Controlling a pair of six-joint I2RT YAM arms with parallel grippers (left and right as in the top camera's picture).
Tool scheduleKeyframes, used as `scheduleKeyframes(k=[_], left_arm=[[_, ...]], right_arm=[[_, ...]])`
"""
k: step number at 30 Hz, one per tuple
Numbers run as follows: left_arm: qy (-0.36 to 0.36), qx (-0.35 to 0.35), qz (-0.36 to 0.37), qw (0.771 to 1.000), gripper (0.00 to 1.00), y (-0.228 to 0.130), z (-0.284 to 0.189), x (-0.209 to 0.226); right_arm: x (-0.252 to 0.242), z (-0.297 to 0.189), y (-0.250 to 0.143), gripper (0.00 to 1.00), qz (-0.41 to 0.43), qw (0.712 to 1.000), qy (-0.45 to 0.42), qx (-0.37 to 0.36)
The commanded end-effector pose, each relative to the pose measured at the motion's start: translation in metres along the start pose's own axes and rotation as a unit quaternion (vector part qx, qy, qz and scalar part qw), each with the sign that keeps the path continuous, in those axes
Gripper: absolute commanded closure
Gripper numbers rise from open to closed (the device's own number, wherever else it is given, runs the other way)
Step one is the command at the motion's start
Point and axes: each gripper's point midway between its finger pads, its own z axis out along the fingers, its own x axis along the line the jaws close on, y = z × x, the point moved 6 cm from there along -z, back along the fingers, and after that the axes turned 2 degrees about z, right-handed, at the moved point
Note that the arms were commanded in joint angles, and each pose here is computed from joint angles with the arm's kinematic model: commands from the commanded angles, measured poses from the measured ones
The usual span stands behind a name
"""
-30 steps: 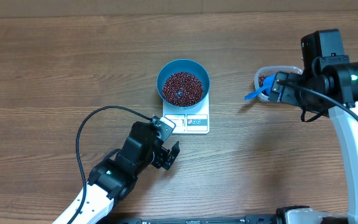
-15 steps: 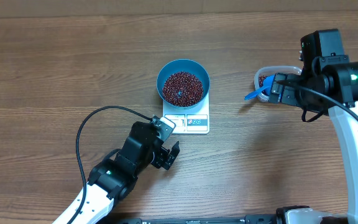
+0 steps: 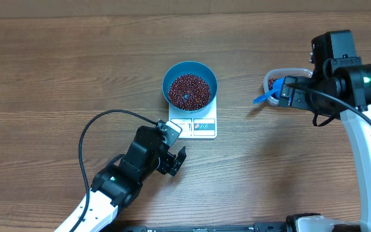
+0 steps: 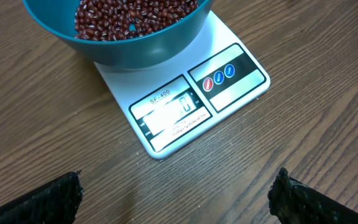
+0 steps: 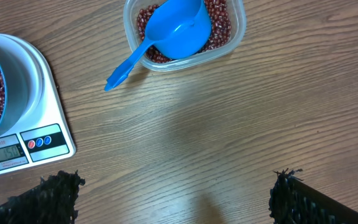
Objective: Scoop item into bowl and weigh 150g on scale
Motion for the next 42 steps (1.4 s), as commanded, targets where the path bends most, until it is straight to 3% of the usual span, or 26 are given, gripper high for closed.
scheduleKeyframes(k=[1,42], left_arm=[[-0.005,-0.004,0.006,1.000,0.01,0.000,-0.001,0.000],[0.017,0.018,0.008,1.000,0.00,-0.010,-0.004,0.005]], right_arm=[[0.001,0.001,0.000,0.00,-0.008,1.000,0.002,0.001],[0.001,0.001,0.000,0.00,-0.008,1.000,0.002,0.001]])
